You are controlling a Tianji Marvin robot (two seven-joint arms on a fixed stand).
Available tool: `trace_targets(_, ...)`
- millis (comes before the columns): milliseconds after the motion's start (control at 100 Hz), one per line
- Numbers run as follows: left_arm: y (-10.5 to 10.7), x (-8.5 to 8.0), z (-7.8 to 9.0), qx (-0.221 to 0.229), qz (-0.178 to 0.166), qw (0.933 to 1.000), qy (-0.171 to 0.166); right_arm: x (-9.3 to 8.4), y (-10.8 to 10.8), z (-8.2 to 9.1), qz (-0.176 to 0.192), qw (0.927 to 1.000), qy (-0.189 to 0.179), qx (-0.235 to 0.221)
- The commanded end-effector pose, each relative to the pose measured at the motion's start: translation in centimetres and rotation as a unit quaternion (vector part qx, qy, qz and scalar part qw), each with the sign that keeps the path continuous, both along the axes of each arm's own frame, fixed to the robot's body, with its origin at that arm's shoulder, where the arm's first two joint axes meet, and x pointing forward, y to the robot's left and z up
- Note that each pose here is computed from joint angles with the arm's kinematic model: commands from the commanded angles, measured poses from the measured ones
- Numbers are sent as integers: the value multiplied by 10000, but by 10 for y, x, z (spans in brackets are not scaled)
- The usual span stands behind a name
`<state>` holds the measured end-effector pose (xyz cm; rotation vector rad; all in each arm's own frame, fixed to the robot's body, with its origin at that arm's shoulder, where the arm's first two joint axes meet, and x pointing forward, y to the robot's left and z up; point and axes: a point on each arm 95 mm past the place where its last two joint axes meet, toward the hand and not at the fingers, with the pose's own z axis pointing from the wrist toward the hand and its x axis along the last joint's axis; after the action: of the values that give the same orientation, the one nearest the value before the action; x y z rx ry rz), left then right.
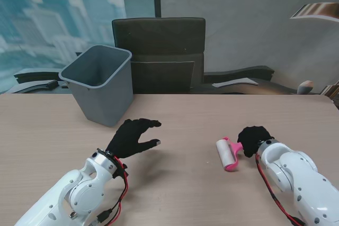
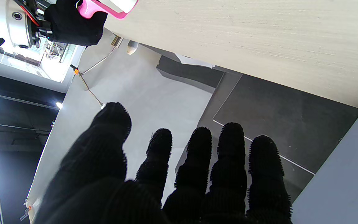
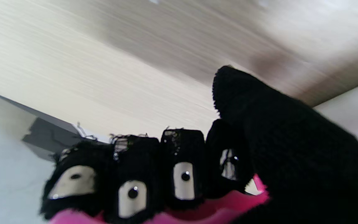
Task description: Replace a lint-roller refill
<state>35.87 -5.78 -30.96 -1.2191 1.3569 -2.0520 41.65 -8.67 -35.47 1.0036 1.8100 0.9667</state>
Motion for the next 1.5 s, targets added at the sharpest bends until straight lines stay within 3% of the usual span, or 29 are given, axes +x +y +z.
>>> trace_targets(0, 1, -1, -1, 29, -8, 10000, 38, -4, 25, -1, 319, 9993, 164, 125)
trace_targets(260, 5, -3, -1, 54, 28, 10000, -5, -10, 68, 1, 752, 9952, 439, 443)
trace_targets(520, 8, -5, 0, 75, 67, 9999, -28, -12, 78, -2, 803, 9944, 505, 461)
trace_targets(690, 9, -5, 0, 80, 65, 9999, -56, -10, 64, -6, 691, 9965, 414, 203)
trace_targets(960, 9, -6, 0, 93, 54, 9999, -39, -7, 21, -10, 122, 9992, 196, -326)
trace_targets(1250, 9, -6, 0, 130, 58, 9999, -74, -11, -30, -9, -586, 9938, -212, -916)
trace_targets(1490, 8, -5, -1, 109, 39, 9999, -4, -10, -32, -9, -626, 9932, -273, -942)
